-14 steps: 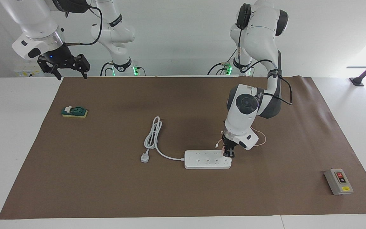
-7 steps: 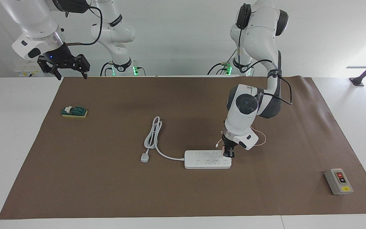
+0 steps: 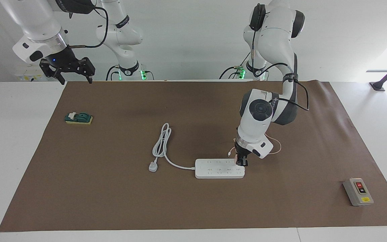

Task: Plug charger into power strip
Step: 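Push the pink charger into the power strip socket with the left gripper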

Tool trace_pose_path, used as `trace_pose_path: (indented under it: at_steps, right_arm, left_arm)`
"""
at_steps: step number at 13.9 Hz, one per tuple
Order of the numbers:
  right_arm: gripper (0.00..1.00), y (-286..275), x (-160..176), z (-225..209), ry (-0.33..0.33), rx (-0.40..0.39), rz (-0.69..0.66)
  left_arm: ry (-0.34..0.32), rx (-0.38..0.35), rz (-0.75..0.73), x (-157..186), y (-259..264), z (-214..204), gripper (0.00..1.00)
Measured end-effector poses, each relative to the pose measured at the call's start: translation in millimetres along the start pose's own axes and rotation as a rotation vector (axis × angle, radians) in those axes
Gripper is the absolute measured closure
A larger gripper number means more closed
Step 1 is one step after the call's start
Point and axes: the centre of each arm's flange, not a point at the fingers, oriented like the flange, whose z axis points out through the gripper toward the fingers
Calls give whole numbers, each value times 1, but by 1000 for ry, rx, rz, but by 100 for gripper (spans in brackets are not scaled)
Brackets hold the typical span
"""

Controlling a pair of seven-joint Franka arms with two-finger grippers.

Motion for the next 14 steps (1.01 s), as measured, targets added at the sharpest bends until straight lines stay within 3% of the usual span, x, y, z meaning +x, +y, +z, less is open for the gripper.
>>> trace_pose_path:
  at_steps: [14]
  right_arm:
    - [0, 0, 0, 0, 0, 0, 0]
  left_arm:
    - [9, 14, 12, -5, -4, 6, 69]
